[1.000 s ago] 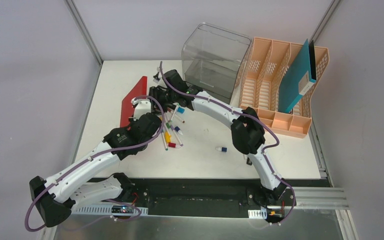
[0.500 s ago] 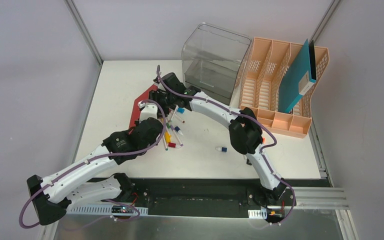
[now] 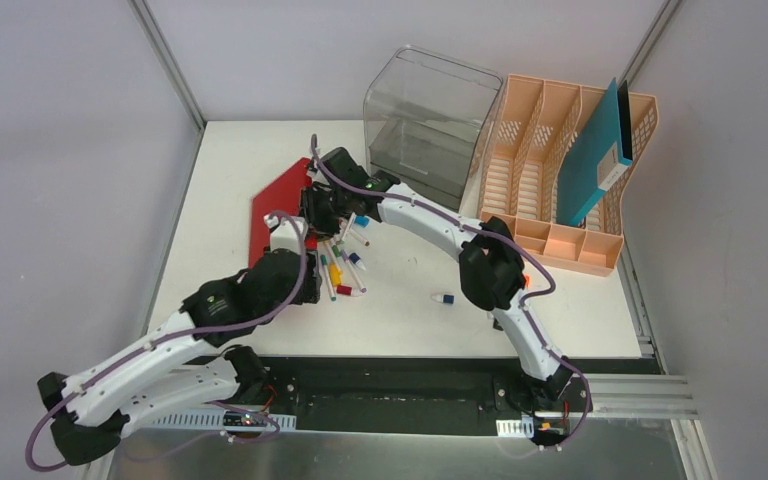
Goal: Organize the desk
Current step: Pick up the folder from the corner of the board, then place the folder in the storage box.
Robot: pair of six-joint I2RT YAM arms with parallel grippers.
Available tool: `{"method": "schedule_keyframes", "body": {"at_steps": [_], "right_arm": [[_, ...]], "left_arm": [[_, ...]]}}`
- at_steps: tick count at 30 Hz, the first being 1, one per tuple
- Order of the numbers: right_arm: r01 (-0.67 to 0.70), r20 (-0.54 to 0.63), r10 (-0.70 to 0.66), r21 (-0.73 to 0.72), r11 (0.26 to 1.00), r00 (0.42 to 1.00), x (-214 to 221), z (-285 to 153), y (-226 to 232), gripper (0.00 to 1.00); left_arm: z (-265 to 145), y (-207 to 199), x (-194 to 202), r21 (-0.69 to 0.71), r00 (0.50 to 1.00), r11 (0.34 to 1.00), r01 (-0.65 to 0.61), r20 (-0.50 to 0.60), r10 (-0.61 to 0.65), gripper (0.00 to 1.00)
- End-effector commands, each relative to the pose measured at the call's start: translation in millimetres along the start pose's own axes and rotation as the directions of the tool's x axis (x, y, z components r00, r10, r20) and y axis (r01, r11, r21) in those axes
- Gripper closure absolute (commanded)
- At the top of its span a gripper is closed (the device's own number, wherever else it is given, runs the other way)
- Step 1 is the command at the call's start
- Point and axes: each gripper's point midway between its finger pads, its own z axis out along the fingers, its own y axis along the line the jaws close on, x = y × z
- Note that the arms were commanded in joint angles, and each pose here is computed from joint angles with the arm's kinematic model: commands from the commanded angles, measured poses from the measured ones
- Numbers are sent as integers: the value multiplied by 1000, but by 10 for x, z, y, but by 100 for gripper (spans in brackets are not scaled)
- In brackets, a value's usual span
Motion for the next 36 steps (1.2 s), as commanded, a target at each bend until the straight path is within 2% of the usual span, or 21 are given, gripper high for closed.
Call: {"method": "schedule_keyframes", "body": {"at_steps": [1, 3, 4, 5, 8, 12, 16, 20, 25, 30, 36], "right_arm": [[434, 109, -421, -184, 882, 901, -158, -500, 580, 100], [490, 119, -475, -221, 844, 872, -124, -665, 679, 100], [512, 128, -496, -230, 828, 859, -123, -752, 712, 100], [540, 142, -521, -239, 807, 842, -110, -852, 762, 100], [606, 173, -581, -259, 752, 795, -55, -1150, 841, 100], [706, 233, -669, -312, 636, 706, 125, -1716, 962, 100], [793, 315, -728, -266, 548, 609, 193, -2375, 918, 100], [850, 430, -737, -188, 492, 522, 188, -3132, 795, 100], [875, 548, -717, -63, 479, 432, 229, -3999, 567, 100], [835, 633, -697, 141, 531, 337, 257, -4772, 304, 100], [706, 672, -696, 363, 608, 254, 213, -5438, -23, 100]], "left_arm": [[-418, -230, -256, 259, 991, 965, 40, 111, -71, 40], [-587, -181, -348, 309, 980, 950, 35, 174, -92, 21], [-659, -152, -395, 324, 974, 946, 30, 203, -100, 7], [-723, -132, -446, 335, 968, 942, 18, 229, -100, 2], [-931, -145, -586, 378, 958, 923, -64, 281, -49, 1], [-1151, -263, -776, 433, 949, 889, -149, 315, 6, 1], [-1274, -377, -944, 476, 933, 860, -183, 360, 0, 1], [-1381, -520, -1070, 534, 911, 818, -213, 411, -31, 1], [-1359, -694, -1188, 549, 898, 793, -266, 440, -3, 1], [-1037, -784, -1304, 446, 901, 840, -310, 419, 110, 1], [-643, -980, -1404, 419, 909, 834, -360, 360, 212, 1]]}}
